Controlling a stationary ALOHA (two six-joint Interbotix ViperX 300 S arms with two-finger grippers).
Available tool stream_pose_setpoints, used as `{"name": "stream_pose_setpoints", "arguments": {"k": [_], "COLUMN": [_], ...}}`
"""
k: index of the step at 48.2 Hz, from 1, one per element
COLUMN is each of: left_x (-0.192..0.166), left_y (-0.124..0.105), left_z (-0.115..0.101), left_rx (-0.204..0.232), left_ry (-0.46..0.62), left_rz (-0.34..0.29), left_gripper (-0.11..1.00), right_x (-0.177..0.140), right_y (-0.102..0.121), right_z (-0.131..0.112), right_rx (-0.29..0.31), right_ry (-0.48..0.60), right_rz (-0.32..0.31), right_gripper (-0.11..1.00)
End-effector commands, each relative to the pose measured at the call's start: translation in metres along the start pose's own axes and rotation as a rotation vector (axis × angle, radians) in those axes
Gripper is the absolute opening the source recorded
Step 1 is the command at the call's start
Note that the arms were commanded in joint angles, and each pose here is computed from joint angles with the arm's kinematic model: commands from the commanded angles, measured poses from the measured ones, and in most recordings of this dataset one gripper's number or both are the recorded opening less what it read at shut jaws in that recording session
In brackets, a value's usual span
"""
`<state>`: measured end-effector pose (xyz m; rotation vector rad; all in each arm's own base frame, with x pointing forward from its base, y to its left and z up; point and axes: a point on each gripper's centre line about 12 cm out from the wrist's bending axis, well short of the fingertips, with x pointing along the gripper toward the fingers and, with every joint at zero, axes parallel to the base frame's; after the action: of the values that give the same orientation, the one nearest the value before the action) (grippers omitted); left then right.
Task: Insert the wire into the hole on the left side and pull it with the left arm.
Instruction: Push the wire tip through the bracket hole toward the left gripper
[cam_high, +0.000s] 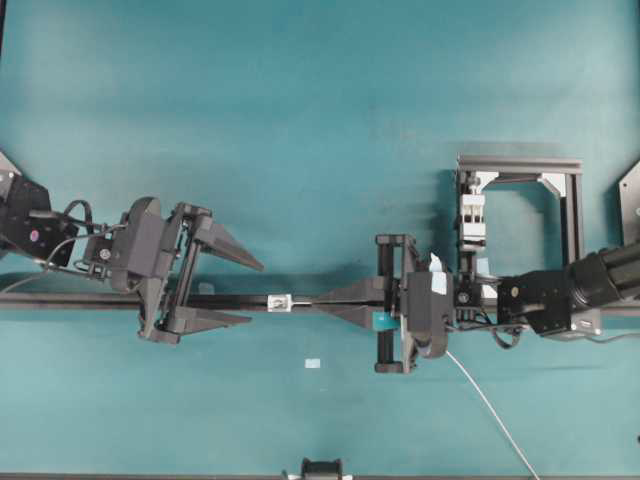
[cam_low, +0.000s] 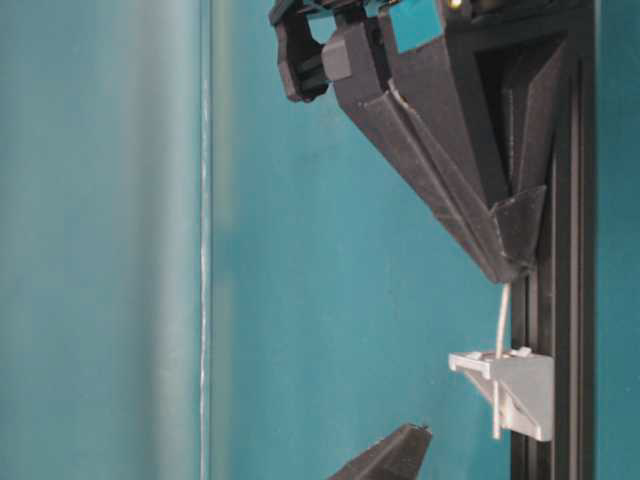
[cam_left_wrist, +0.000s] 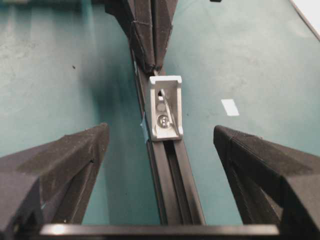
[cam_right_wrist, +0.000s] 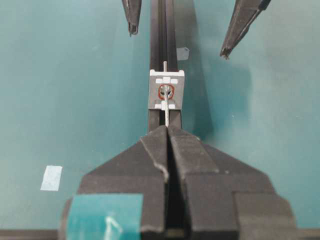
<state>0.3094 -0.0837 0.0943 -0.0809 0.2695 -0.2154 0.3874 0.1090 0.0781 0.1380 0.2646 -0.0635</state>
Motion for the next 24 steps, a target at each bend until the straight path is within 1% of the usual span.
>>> {"name": "stream_pose_setpoints", "arguments": {"k": [1,15,24], "left_x": [0.002,0.002,0.002], "left_y": [-0.001,-0.001,-0.001], "left_z": [0.007,0.007,0.008], "left_rx": [0.002,0.002,0.002], "left_ry": [-0.021,-0.02,-0.023], "left_rz": [-0.004,-0.004,-0.004], "left_gripper": [0.65,0.65,0.65], "right_x": [0.003,0.009,0.014], "right_y": [0.0,-0.002,0.001], "right_z": [0.009,0.013,0.017], "right_rx": [0.004,0.011,-0.004], "right_ry": [-0.026,-0.021,-0.027], "right_rz": [-0.002,-0.008,0.017], "right_gripper": [0.01,0.01,0.01]}}
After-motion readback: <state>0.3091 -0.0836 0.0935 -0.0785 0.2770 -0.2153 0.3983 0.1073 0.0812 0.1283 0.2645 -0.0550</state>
